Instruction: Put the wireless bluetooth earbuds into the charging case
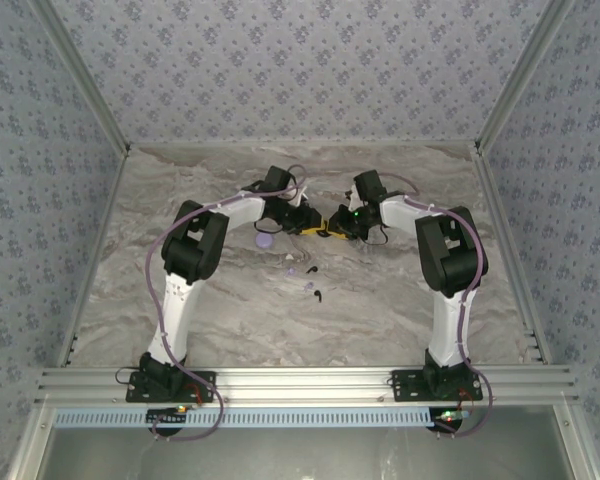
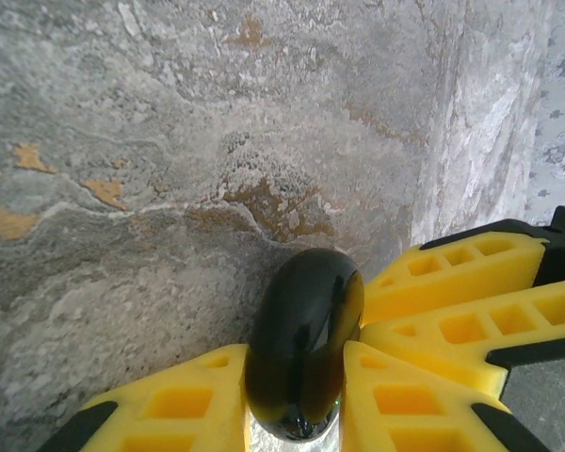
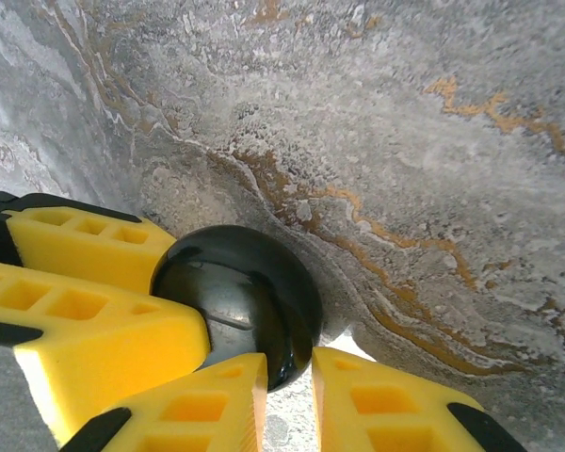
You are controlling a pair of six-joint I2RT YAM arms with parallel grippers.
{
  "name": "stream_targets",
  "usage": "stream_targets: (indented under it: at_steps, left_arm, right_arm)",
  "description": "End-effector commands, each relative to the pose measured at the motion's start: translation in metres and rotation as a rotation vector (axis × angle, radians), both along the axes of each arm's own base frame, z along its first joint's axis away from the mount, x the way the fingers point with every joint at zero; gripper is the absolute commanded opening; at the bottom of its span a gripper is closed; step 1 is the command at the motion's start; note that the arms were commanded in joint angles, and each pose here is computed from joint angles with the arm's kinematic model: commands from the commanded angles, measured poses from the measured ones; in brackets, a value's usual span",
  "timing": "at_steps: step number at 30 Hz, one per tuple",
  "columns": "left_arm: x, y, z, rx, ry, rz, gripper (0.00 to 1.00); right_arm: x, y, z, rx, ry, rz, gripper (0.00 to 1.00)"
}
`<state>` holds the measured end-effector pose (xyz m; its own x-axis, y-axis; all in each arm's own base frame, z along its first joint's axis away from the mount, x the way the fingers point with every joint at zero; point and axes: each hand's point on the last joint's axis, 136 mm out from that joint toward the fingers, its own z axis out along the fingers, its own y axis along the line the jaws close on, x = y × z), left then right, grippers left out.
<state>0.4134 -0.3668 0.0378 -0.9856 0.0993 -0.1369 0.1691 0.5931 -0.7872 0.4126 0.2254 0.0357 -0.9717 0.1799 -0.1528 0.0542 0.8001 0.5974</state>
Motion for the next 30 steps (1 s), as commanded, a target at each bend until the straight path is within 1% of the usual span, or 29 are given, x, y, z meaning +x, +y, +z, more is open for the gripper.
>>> stream_targets:
  at_steps: [1, 4, 6, 9, 13, 14, 15, 21, 26, 30]
  left_arm:
    - [-0.010, -0.004, 0.000, -0.005, 0.008, 0.001, 0.23]
    - [-0.007, 0.007, 0.007, 0.021, -0.027, 0.039, 0.20]
    - [-0.004, 0.016, 0.018, 0.029, -0.065, 0.074, 0.20]
    - [-0.004, 0.030, 0.039, 0.028, -0.126, 0.119, 0.21]
    - [-0.011, 0.043, 0.076, -0.003, -0.213, 0.147, 0.21]
    - [-0.014, 0.045, 0.085, -0.012, -0.234, 0.151, 0.21]
    - [-0.016, 0.047, 0.093, -0.023, -0.252, 0.155, 0.21]
    - [-0.040, 0.060, 0.147, -0.094, -0.389, 0.161, 0.21]
    - [-0.064, 0.073, 0.186, -0.157, -0.539, 0.146, 0.21]
    - [-0.081, 0.080, 0.206, -0.198, -0.627, 0.127, 0.21]
  right_arm:
    - [-0.005, -0.001, 0.001, -0.015, 0.001, 0.013, 0.23]
    - [-0.006, -0.006, 0.018, -0.005, -0.047, 0.003, 0.27]
    - [-0.005, -0.010, 0.032, -0.004, -0.089, 0.001, 0.29]
    - [-0.008, -0.014, 0.054, 0.010, -0.152, 0.018, 0.31]
    - [-0.010, -0.017, 0.086, 0.041, -0.250, 0.058, 0.36]
    - [-0.020, -0.019, 0.081, 0.039, -0.240, 0.071, 0.38]
    - [-0.021, -0.020, 0.088, 0.043, -0.261, 0.081, 0.39]
    - [-0.036, -0.016, 0.145, 0.108, -0.440, 0.156, 0.47]
    - [-0.058, 0.000, 0.187, 0.228, -0.541, 0.282, 0.53]
    - [-0.073, 0.014, 0.211, 0.316, -0.596, 0.366, 0.56]
